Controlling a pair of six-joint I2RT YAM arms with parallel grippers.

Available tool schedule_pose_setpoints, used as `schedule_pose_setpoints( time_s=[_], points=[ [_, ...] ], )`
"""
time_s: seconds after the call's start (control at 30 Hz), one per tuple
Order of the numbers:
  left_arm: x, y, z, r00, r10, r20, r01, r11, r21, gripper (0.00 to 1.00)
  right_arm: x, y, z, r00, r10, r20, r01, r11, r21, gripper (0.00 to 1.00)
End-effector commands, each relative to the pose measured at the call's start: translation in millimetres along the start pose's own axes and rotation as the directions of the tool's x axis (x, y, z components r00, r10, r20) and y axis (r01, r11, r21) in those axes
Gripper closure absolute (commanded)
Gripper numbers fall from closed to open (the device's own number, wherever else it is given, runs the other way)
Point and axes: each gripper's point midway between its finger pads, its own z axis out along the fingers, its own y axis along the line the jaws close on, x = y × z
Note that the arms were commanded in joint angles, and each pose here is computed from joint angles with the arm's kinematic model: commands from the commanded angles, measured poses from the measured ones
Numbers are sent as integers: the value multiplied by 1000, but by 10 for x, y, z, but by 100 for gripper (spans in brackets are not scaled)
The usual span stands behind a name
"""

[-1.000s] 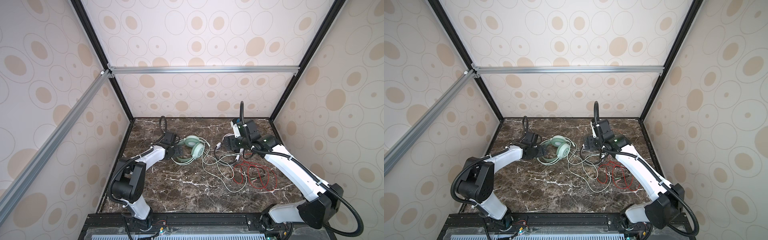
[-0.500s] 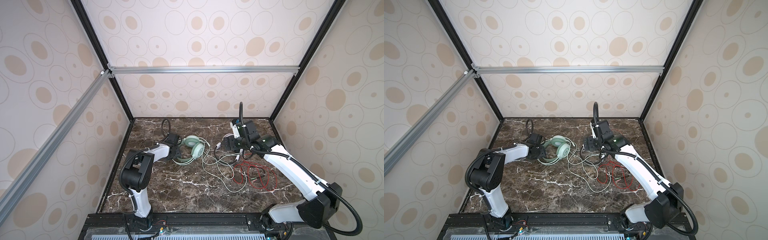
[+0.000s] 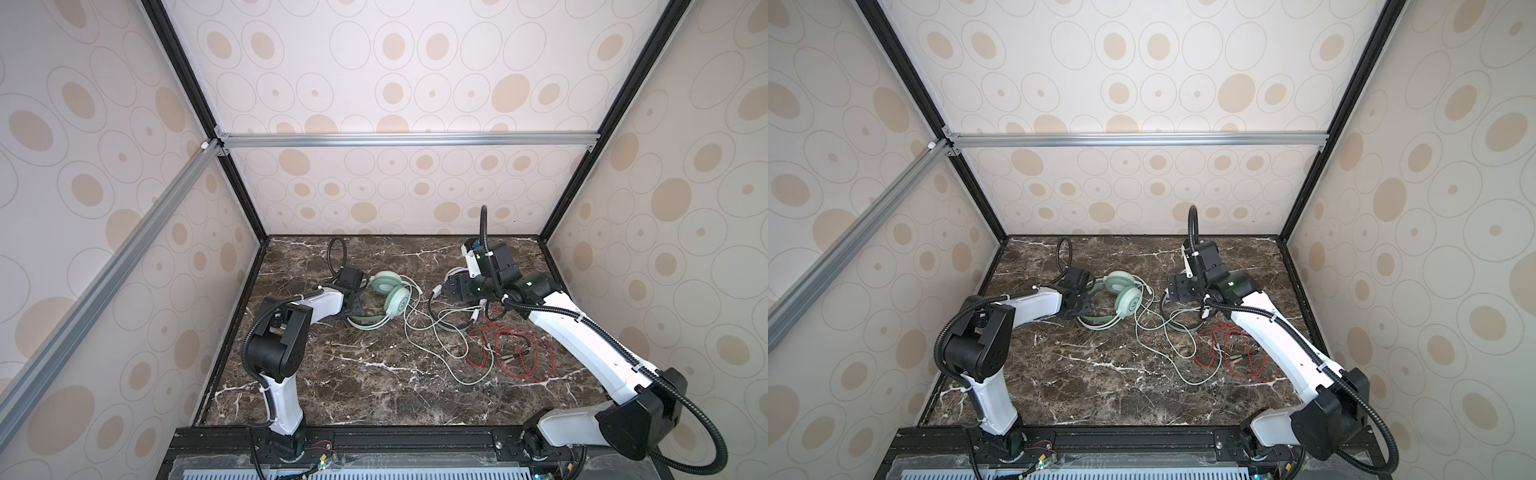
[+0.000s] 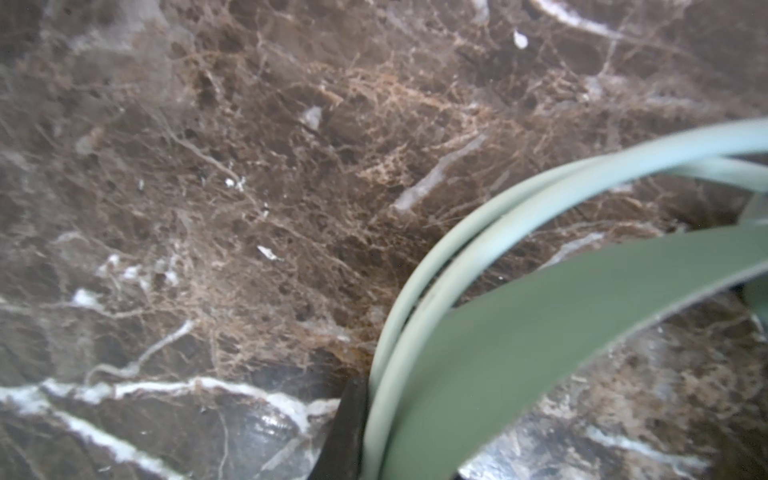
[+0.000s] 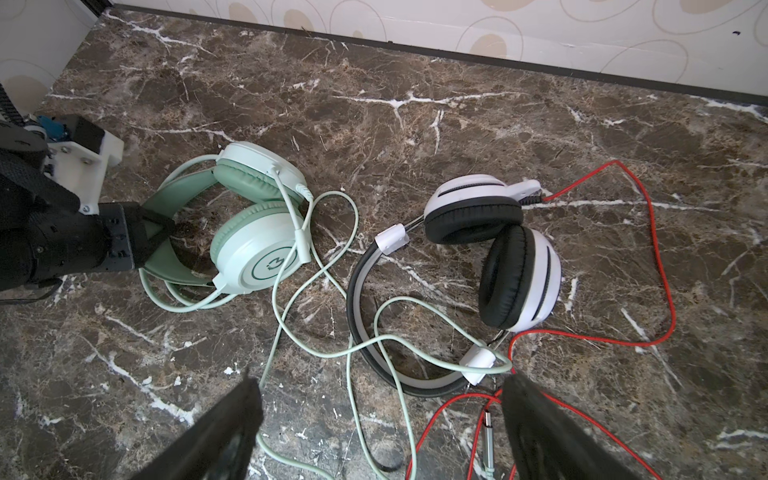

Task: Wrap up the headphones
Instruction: 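Close the left gripper on the mint-green headband and hold it, then lift the mint-green headset with the left gripper, raising it high above the table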

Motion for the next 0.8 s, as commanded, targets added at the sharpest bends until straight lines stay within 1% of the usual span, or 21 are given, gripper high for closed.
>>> schedule_pose_setpoints(
  time_s=[0.0,0.03,0.07,0.2,0.3,0.4,0.5,0.57,0.67,0.77],
  points=[
    [-247,118,-139,998,3,62,-1,1000,-27,93,33,-32,-58,1000,1,6,-1,1000,5,7],
    [-312,115,-172,997,4,78,-2,1000,-17,98,33,-24,-63,1000,1,10,-1,1000,-3,7],
    [-369,106,-202,996,10,91,-10,1000,-7,100,34,-13,-68,1000,-1,14,1,1000,-11,7],
    [-574,48,-334,990,43,131,-46,999,27,100,57,20,-97,1000,-3,29,4,999,-42,7],
    [-748,38,-498,982,60,178,-69,997,42,100,100,21,-134,999,7,42,-4,998,-68,6],
    [-961,35,-707,970,75,230,-92,994,63,100,125,49,-200,997,12,72,-4,994,-111,6],
    [-1226,82,-974,953,100,285,-121,991,58,100,84,187,-330,989,22,145,10,976,-218,5],
    [-1415,86,-1187,935,132,329,-159,986,55,100,59,259,-412,984,32,178,17,963,-268,4],
    [-1602,10,-1445,912,178,370,-221,972,76,100,55,296,-483,981,36,191,23,955,-295,4],
    [-1720,-76,-1666,897,182,402,-249,961,121,100,25,283,-592,973,41,227,29,955,-296,4]
  ],
)
